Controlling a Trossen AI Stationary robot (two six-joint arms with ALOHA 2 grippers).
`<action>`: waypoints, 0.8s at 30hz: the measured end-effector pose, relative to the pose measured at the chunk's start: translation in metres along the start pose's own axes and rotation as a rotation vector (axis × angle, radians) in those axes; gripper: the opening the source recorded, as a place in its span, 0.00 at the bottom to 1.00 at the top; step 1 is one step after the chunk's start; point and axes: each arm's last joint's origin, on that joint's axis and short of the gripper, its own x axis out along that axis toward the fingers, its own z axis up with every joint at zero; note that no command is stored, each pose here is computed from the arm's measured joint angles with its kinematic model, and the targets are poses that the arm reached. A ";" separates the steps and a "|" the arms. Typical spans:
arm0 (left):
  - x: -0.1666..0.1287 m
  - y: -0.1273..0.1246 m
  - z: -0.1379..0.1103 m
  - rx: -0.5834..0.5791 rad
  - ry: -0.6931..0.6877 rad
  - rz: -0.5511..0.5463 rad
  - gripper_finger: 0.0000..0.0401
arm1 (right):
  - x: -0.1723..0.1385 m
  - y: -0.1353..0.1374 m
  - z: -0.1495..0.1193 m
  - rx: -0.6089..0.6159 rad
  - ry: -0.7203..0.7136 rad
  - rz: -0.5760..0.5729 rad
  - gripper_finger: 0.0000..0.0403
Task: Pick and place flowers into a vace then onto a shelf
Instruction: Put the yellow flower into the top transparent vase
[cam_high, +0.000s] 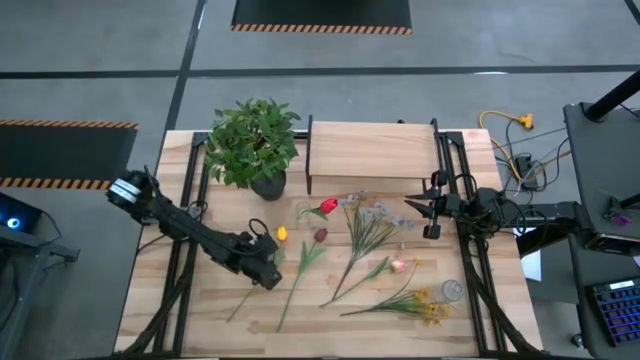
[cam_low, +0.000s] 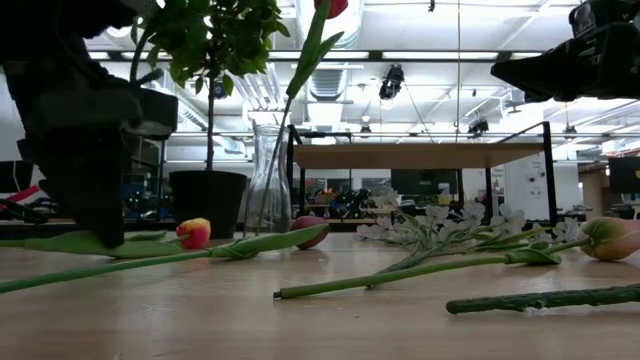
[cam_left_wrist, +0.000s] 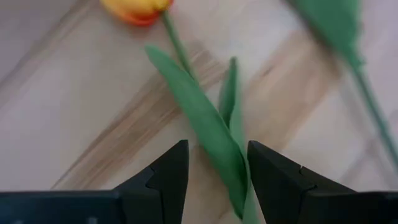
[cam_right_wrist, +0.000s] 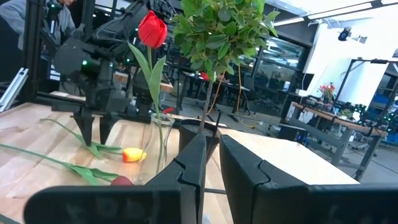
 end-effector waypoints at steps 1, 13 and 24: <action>0.001 -0.002 0.001 0.004 0.006 0.016 0.37 | 0.000 0.000 0.000 0.004 0.000 0.000 0.10; 0.018 -0.019 0.002 0.092 0.041 0.083 0.36 | 0.000 0.000 0.000 0.012 0.000 0.000 0.09; 0.010 -0.016 0.002 0.153 0.078 0.062 0.08 | 0.000 0.001 -0.002 0.051 0.025 0.006 0.10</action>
